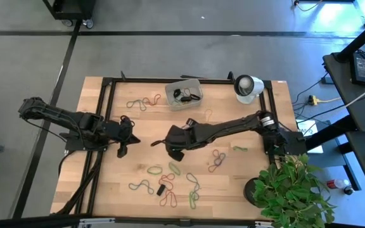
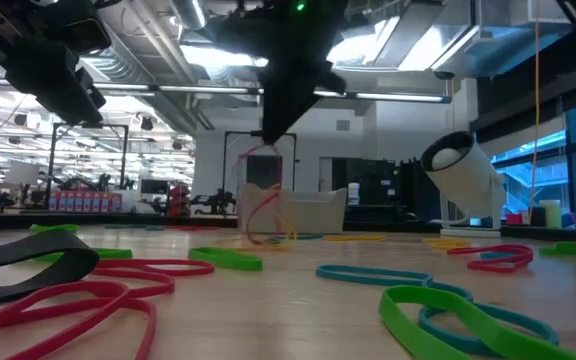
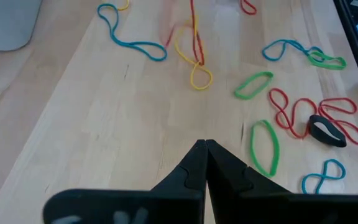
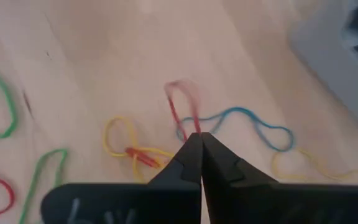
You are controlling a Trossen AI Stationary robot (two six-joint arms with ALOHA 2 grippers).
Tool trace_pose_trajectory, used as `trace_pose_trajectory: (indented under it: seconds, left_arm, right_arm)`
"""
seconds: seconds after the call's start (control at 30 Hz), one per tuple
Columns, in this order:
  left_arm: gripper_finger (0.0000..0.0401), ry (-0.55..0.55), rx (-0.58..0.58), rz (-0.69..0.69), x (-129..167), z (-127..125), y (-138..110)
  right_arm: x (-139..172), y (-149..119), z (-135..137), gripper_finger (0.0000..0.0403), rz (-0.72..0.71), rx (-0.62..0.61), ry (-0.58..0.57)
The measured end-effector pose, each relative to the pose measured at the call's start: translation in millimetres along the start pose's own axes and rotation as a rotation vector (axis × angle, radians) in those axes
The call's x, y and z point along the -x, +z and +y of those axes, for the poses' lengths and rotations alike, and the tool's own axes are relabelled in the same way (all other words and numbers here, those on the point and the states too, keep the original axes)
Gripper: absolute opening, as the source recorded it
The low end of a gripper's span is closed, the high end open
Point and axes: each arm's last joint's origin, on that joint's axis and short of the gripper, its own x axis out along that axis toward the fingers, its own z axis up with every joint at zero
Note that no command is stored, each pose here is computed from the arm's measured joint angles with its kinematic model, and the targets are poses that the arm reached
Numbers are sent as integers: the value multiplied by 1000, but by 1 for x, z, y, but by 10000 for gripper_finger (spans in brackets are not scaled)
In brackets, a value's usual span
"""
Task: Pick and place rubber bands into bin
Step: Put the red rubber band into the gray bin
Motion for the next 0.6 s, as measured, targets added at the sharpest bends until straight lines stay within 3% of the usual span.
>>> trace_pose_trajectory:
  seconds: [0.27,0.6]
  left_arm:
    - [2,69,1,-37,0,2,2]
    - [1,173,36,-116,0,6,7]
  right_arm:
    - [26,-23,-30,2,-28,-45,-22]
    - [68,-50,-76,2,-209,-159,74]
